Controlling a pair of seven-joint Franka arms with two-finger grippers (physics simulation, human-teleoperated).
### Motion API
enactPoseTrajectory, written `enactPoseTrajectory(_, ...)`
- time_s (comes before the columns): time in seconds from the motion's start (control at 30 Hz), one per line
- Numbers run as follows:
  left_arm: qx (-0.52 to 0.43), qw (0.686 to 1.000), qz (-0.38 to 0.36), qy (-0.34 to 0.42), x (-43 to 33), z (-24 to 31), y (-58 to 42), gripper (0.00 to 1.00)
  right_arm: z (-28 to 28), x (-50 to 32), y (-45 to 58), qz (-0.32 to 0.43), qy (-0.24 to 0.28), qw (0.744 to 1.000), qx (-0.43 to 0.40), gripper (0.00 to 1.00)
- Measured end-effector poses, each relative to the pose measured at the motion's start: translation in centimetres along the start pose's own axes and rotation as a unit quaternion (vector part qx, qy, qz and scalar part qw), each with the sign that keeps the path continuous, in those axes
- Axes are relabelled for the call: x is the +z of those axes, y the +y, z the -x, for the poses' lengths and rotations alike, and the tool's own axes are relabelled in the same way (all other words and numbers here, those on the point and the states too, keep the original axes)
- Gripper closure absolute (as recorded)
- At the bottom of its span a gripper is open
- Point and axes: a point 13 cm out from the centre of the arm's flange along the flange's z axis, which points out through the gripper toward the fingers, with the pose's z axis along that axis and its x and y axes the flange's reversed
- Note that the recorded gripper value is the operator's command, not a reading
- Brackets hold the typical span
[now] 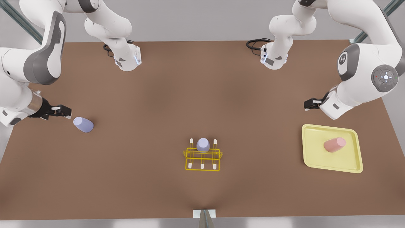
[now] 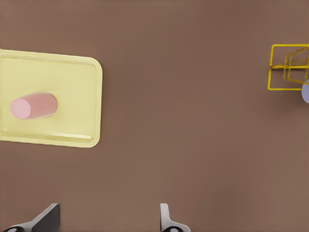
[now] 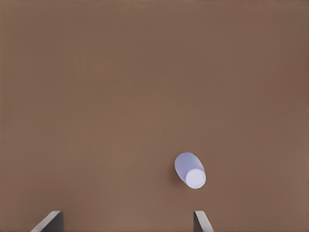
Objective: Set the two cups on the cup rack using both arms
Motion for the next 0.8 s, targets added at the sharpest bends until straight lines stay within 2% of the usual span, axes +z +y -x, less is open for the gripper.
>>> enactPoseTrajectory(0.1, -0.009, 1.0, 0.0, 0.009, 1.9, 1.3, 0.8, 0.0, 0.1, 0.4, -0.2, 0.001, 0.001, 1.0, -0.003, 0.0)
enactPoseTrajectory(0.17, -0.035, 0.999, 0.0, 0.026, 5.2, 3.1, 4.0, 0.0, -0.4, 2.9, -0.9, 0.006, 0.022, 1.0, 0.001, 0.0)
enactPoseTrajectory(0.27, -0.081, 0.996, -0.008, 0.041, 11.0, 5.6, 11.7, 0.0, -2.5, 11.6, -2.7, 0.012, 0.083, 0.996, 0.011, 0.0)
enactPoseTrajectory(0.33, -0.11, 0.993, -0.01, 0.051, 16.0, 6.9, 17.7, 0.0, -3.6, 16.6, -3.8, 0.018, 0.097, 0.995, 0.019, 0.0)
enactPoseTrajectory(0.5, -0.119, 0.992, -0.008, 0.041, 23.0, 8.3, 24.8, 0.0, -4.2, 21.7, -6.6, 0.025, 0.064, 0.997, 0.037, 0.0)
enactPoseTrajectory(0.8, -0.057, 0.998, -0.006, 0.039, 31.0, 8.8, 29.8, 0.0, -6.6, 28.3, -8.7, 0.031, 0.018, 0.998, 0.046, 0.0)
